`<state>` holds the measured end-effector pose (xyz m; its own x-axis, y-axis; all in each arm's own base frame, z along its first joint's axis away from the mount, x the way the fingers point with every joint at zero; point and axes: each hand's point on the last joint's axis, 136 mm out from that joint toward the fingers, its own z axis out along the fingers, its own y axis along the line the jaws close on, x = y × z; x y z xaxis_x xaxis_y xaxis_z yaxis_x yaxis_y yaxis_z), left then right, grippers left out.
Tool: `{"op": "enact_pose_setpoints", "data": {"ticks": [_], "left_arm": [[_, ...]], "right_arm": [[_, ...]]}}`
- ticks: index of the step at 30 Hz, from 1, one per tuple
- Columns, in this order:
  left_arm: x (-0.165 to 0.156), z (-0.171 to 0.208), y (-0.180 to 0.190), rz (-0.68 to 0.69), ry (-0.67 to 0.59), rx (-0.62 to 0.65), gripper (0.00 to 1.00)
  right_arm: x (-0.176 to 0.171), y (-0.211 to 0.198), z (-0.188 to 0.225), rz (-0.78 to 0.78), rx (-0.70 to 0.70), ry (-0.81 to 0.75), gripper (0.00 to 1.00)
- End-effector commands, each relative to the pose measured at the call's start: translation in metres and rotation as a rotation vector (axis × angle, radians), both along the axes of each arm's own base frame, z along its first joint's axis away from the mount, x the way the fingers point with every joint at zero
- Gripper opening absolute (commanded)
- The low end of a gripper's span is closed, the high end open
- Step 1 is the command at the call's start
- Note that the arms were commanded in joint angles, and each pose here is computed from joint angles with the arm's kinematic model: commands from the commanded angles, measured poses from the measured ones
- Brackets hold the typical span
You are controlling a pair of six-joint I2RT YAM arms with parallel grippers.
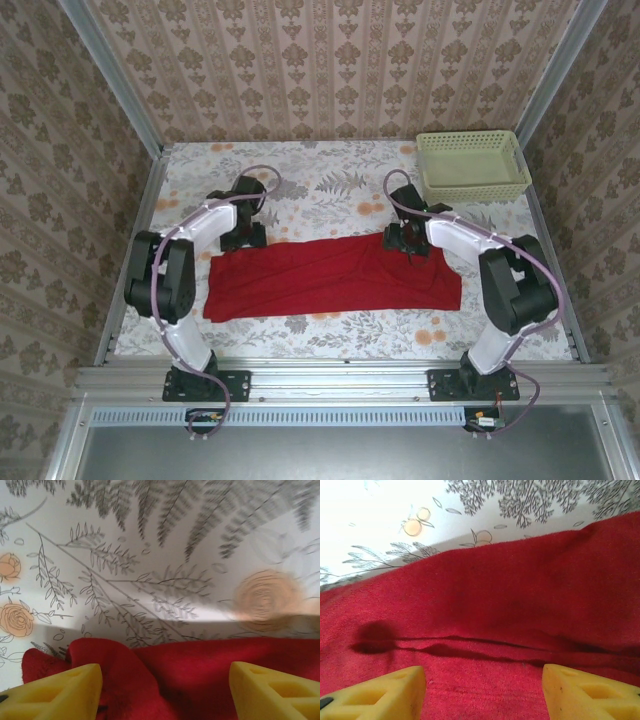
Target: Fold the inside-out t-shirt
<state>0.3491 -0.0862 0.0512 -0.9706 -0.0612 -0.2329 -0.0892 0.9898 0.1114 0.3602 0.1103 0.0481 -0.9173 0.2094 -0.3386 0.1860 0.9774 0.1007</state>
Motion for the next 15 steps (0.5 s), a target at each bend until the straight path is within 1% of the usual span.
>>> {"op": "enact_pose_setpoints", "data": {"ticks": [1, 4, 5, 7, 10, 13, 15], "left_arm": [[-0.011, -0.008, 0.025, 0.017, 0.083, 0.092, 0.63], [-0.016, -0.016, 0.045, 0.089, 0.099, 0.093, 0.53], [-0.017, -0.017, 0.053, 0.118, 0.096, 0.090, 0.50], [-0.021, -0.017, 0.067, 0.176, 0.085, 0.070, 0.44], [-0.023, -0.010, 0.086, 0.264, 0.032, 0.011, 0.37], [-0.022, 0.002, 0.102, 0.333, -0.025, -0.042, 0.28], [-0.021, 0.012, 0.107, 0.356, -0.063, -0.064, 0.24]], "right_arm": [[-0.001, -0.006, -0.018, -0.061, 0.019, 0.052, 0.64], [-0.011, -0.031, -0.036, -0.177, 0.011, 0.108, 0.61], [-0.012, -0.035, -0.038, -0.194, 0.026, 0.114, 0.58], [-0.015, -0.040, -0.036, -0.232, 0.028, 0.107, 0.57], [-0.016, -0.051, -0.033, -0.267, -0.019, 0.100, 0.56], [-0.014, -0.055, -0.033, -0.279, -0.013, 0.092, 0.56], [-0.011, -0.054, -0.028, -0.268, -0.007, 0.074, 0.55]]}}
